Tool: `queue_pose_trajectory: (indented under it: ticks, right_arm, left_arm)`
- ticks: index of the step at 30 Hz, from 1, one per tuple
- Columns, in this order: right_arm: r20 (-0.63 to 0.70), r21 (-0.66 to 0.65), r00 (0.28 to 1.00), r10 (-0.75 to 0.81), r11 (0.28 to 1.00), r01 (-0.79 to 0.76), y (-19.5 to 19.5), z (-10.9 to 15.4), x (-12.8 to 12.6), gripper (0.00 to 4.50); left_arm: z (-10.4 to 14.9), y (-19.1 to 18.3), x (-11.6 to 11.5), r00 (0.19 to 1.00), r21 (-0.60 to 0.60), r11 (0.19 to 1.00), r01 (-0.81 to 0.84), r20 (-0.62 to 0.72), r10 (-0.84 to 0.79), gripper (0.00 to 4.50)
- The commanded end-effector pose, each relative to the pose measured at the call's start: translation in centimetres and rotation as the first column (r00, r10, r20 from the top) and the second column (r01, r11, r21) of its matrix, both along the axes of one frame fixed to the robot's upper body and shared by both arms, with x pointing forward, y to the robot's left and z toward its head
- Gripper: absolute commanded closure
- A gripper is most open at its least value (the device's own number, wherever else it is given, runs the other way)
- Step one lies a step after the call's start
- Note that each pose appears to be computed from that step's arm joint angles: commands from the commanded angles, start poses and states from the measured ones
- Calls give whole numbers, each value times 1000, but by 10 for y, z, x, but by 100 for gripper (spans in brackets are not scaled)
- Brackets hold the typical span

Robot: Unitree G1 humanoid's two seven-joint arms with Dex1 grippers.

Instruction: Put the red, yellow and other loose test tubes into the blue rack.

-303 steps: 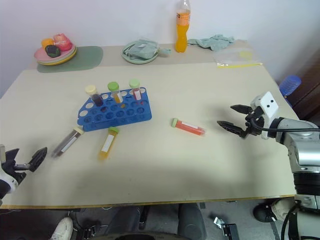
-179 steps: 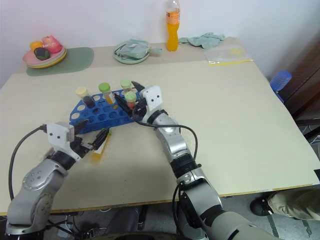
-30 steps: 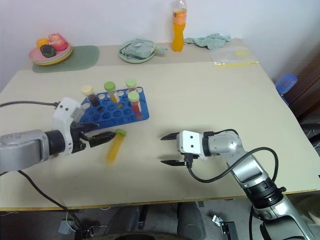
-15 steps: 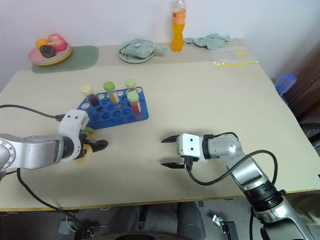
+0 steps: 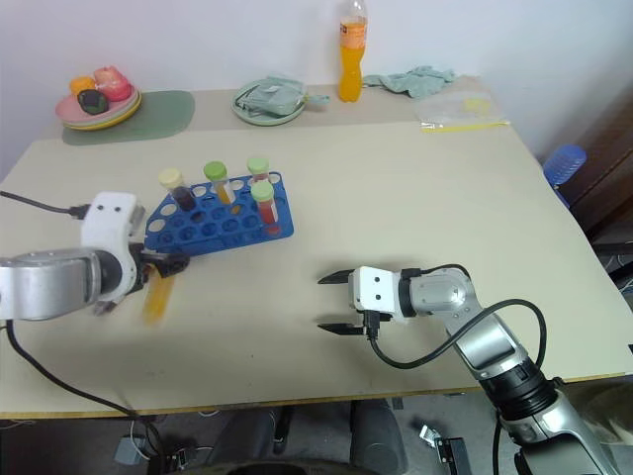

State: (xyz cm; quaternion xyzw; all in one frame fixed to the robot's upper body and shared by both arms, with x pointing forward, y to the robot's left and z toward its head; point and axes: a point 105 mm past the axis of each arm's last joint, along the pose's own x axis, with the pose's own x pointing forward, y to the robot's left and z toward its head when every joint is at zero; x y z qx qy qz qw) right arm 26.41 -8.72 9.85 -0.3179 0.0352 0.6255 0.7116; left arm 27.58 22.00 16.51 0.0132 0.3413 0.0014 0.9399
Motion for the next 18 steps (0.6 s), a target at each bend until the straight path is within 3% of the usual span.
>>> queue_pose_trajectory:
  ticks: [1, 11, 18]
  right_arm:
    - [27, 16, 999, 34, 999, -34, 6, 6, -1, 78]
    - [22, 28, 999, 43, 999, -44, 7, 8, -2, 78]
    - [6, 141, 1000, 21, 990, -22, 14, 26, -1, 78]
  left_arm:
    - [-1, -2, -1, 999, -61, 998, -34, 13, 35, 7]
    - [-25, -3, 1, 989, -100, 985, -143, -60, 138, 7]
    - [-26, 2, 8, 979, -68, 979, -192, -78, 187, 7]
